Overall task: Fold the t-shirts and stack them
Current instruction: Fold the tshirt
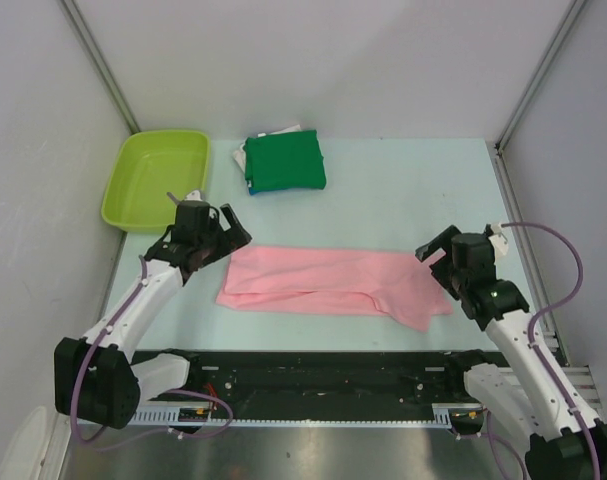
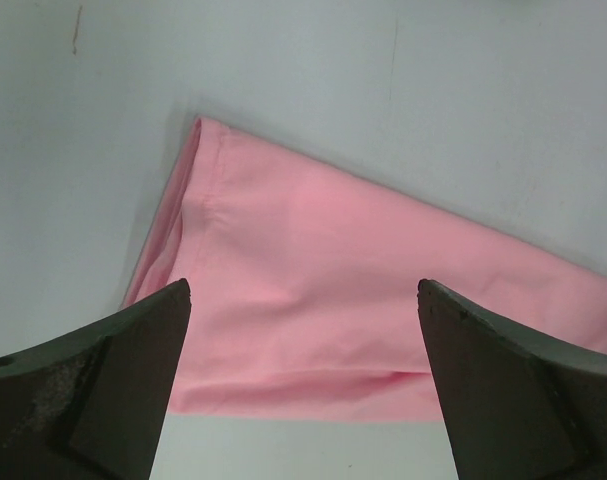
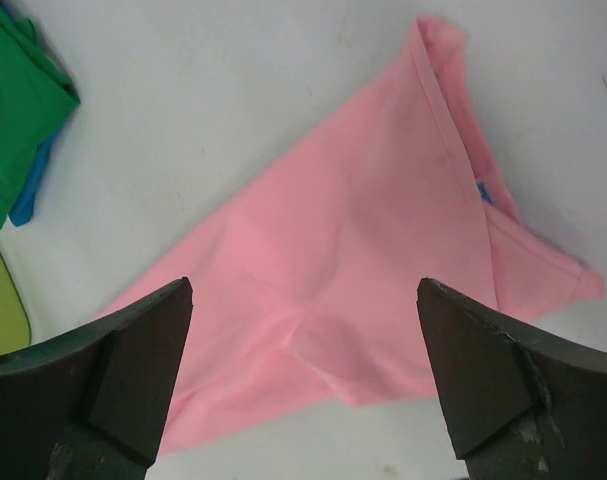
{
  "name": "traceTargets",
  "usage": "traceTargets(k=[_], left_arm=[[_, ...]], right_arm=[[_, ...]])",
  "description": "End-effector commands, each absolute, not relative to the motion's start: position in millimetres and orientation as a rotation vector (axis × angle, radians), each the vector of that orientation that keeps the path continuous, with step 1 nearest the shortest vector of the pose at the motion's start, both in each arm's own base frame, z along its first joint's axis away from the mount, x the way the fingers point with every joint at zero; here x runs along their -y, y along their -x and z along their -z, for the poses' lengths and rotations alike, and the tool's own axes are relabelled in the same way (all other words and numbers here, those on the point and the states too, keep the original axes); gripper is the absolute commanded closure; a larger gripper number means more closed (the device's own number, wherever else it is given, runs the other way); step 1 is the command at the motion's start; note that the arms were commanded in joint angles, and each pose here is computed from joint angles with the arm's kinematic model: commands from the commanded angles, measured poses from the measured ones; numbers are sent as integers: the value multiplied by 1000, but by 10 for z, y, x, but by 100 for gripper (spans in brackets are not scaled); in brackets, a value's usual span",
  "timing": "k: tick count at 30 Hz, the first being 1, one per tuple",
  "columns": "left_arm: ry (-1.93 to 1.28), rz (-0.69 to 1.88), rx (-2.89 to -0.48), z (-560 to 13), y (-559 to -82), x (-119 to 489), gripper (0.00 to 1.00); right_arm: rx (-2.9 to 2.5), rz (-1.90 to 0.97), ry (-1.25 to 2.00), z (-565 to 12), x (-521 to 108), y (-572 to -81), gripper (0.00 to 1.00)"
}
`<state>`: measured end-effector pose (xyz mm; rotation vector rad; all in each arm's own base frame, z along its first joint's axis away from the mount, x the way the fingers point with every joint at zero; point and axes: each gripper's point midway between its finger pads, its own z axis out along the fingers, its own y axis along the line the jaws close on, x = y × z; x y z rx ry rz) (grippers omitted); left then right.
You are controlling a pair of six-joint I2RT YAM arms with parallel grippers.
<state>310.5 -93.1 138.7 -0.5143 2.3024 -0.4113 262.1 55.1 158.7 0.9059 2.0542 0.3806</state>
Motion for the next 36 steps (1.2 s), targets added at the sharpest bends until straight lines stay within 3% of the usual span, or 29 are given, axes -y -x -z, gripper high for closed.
traceTargets(k=[1,11,24,27,33,36], left_arm=[[469,495,-2315,-1383,-2982,1043,0],[428,581,-2325,-1321,-2889,1151,0],[417,551,-2375,-1170,-2900,1144,0],[412,537,-2379,-1167,-2921,1133,0],[404,502,-2393,-1161,-2938,1098,0],[407,495,-2390,-1185,-2942,1088,0]], right_arm=[[-2155,-448,-1041,-1347,-685,-2215,0],[-2264,-338,-1175,-825,-630,-1654,0],[-2259,-321,-1202,-393,-672,-1832,6],[-2256,-297,-1198,-337,-646,-1891,12],[-2221,-269,-1190,-301,-587,-2055,33],[-2206,-234,-1180,-282,-536,-2119,50]])
